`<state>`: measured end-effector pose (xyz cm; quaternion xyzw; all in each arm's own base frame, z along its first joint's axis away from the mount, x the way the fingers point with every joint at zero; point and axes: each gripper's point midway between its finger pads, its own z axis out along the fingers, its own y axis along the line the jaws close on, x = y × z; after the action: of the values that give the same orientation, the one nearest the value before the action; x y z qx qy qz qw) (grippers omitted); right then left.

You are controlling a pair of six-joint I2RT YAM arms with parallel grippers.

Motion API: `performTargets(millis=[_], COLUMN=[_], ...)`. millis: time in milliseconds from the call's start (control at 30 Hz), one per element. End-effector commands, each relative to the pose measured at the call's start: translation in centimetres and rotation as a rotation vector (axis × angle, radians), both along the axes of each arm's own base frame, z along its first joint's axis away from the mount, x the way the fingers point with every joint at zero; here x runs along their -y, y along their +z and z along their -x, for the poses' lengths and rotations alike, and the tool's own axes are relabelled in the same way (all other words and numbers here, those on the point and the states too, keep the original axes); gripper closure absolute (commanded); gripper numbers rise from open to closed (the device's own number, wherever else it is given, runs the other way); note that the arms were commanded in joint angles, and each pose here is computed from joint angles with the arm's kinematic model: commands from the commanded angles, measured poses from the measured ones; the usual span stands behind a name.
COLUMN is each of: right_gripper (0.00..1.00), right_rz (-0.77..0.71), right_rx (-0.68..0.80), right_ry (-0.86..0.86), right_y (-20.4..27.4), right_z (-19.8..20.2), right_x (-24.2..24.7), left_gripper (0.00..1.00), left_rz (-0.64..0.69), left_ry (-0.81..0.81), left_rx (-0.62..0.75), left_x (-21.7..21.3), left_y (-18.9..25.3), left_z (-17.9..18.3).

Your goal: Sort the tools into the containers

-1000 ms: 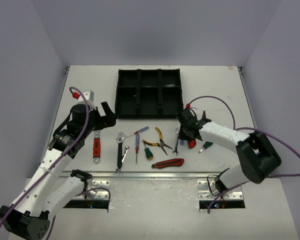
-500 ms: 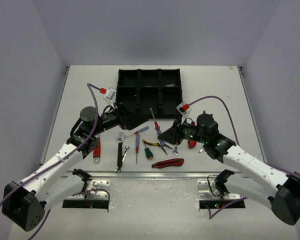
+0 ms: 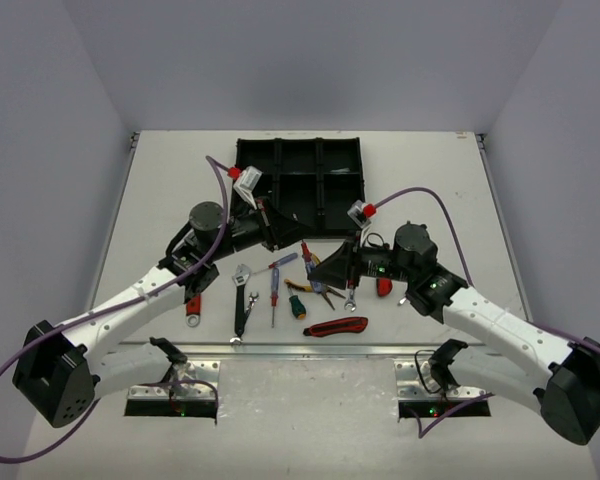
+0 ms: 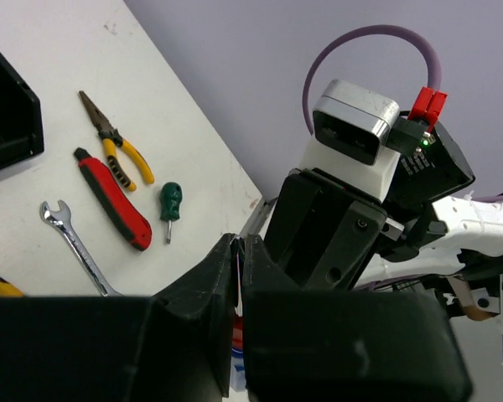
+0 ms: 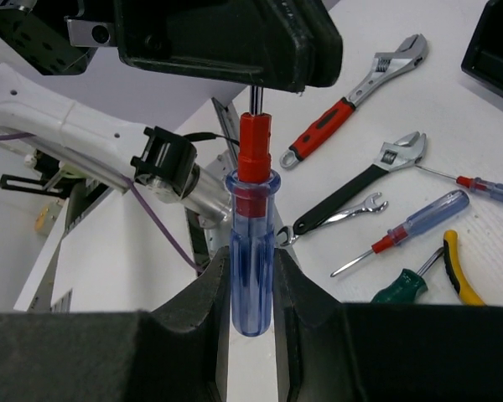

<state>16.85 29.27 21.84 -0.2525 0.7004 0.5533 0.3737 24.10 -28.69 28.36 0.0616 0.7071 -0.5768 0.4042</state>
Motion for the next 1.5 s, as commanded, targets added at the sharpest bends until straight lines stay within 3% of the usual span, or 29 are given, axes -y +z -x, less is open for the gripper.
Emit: performTargets(millis=[0, 33, 67, 100, 300, 500, 633, 733, 933, 1267, 1467], right_gripper=[0.97, 0.86, 0.52, 0.02, 0.01, 0.01, 0.01, 0.01, 0.01, 0.01, 0.01], right_rz=[-0.086, -0.08, -0.068, -0.023, 0.239, 0.21, 0.254, 0.278, 0.358, 0.401, 0.423], right_rx=[0.095, 0.096, 0.092, 0.067, -0.074, -0.002, 0.005, 0.007, 0.042, 0.025, 0.002], right_ry=[-0.009, -0.03, -0.067, -0.158, -0.749, -0.839, -0.847, -0.831, -0.844, -0.81, -0.802], right_y=[3.9, 3.8, 3.7, 2.8, -1.2, -0.4, -1.0, -1.7, -2.8, -3.6, -4.2], right_z=[-0.4, -0.7, -1.1, -2.3, -7.1, -5.9, -5.2, -4.8, -4.9, -5.1, -5.4], right_x=[-0.5, -0.3, 0.0, 0.7, 9.5, 12.8, 13.8, 14.0, 14.9, 14.3, 13.9], left_gripper=[1.0, 1.0, 1.0, 1.0, 1.0, 1.0, 1.0, 1.0, 1.0, 1.0, 0.98], left_rz=[0.04, 0.032, 0.002, -0.066, -0.527, -0.71, -0.709, -0.711, -0.544, -0.56, -0.538], left_ry=[0.007, 0.018, 0.056, 0.148, 0.731, 1.099, 1.226, 1.239, 1.204, 1.161, 1.097], left_rx=[0.108, 0.107, 0.083, 0.044, -0.109, -0.194, -0.173, -0.165, -0.105, -0.111, -0.165], left_x=[1.2, 1.2, 0.9, 0.1, -7.9, -15.7, -19.4, -20.7, -21.5, -20.2, -18.6], left_y=[3.8, 3.9, 3.3, 2.1, -2.5, -3.4, -1.4, -2.9, -1.9, -8.0, -10.1], left_z=[-0.5, -0.8, -1.5, -3.0, -12.2, -22.4, -29.1, -33.5, -39.3, -42.7, -42.6])
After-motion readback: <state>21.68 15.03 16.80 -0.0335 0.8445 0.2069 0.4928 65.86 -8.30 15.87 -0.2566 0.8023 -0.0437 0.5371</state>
